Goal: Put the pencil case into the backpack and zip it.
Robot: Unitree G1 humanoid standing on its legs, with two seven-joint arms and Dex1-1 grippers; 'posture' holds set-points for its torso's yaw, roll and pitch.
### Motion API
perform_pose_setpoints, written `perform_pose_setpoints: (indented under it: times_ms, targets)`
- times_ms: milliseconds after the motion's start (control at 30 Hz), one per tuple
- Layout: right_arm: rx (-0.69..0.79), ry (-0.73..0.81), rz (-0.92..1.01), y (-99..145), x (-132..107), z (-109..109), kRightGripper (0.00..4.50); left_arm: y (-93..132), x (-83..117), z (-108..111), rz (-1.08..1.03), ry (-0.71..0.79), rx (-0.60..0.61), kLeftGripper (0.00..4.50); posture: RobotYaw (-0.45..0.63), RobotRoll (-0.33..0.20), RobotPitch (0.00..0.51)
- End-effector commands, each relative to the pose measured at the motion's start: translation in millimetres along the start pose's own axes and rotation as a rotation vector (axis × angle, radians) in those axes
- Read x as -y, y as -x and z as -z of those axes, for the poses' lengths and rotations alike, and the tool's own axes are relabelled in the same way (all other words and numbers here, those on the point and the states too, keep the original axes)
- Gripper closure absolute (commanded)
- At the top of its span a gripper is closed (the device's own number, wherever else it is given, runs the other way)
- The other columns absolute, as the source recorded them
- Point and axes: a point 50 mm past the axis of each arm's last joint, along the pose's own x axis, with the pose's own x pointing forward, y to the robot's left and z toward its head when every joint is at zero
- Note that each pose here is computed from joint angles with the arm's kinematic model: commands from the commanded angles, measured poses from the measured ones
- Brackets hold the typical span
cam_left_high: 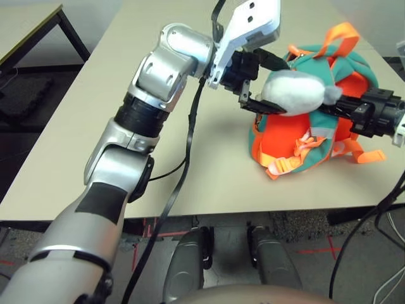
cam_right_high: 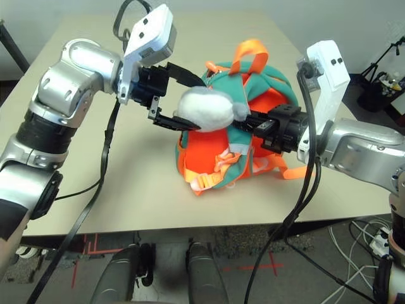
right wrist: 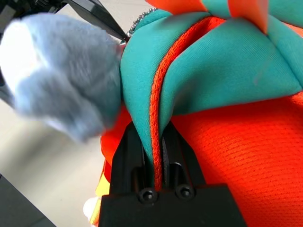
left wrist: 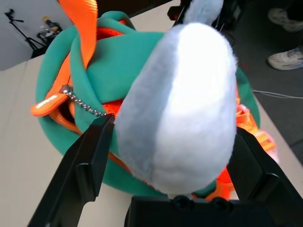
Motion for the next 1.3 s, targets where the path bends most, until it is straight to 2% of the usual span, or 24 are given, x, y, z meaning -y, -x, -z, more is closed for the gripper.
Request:
perform_pose_setpoints:
  times_ms: [33, 267, 367, 433, 600, 833, 1000, 1300]
  targets:
    - [-0.009, 0.010, -0.032, 0.5, -6.1, 1.8, 4.27, -1.2, 2.7, 5.4, 0.022, 0.030, -0.009, 0.90, 0.00, 0.000, 0.137]
    - [-0.011, 0.002, -0.027, -1.1, -5.2, 4.0, 4.27, 16.1, 0.3, -13.3, -0.009, 0.120, 0.127, 2.98, 0.01, 0.000, 0.142]
    - [-0.019, 0.001, -0.023, -1.5, -4.3, 5.4, 4.27, 33.6, -7.7, -17.8, -0.096, 0.202, 0.196, 3.65, 0.01, 0.000, 0.145]
    - [-0.024, 0.001, -0.022, -1.8, -4.0, 5.9, 4.27, 45.5, -12.0, -19.8, -0.150, 0.265, 0.246, 3.94, 0.02, 0.000, 0.146]
    - [-0.034, 0.000, -0.021, -1.9, -2.8, 7.2, 4.27, 69.2, -11.2, -15.8, -0.229, 0.415, 0.293, 4.04, 0.03, 0.000, 0.151]
    - [-0.046, -0.001, -0.023, -3.3, -2.6, 9.6, 4.27, 82.4, 4.2, -7.2, -0.244, 0.556, 0.320, 4.04, 0.03, 0.000, 0.159]
    - [-0.054, -0.002, -0.019, -2.9, -1.7, 11.4, 4.27, 90.6, 9.2, -21.1, -0.229, 0.657, 0.459, 4.04, 0.03, 0.000, 0.160]
    - [-0.063, 0.001, -0.015, -4.7, -0.8, 15.3, 4.27, 85.8, 19.0, -33.3, -0.101, 0.823, 0.682, 4.04, 0.04, 0.000, 0.160]
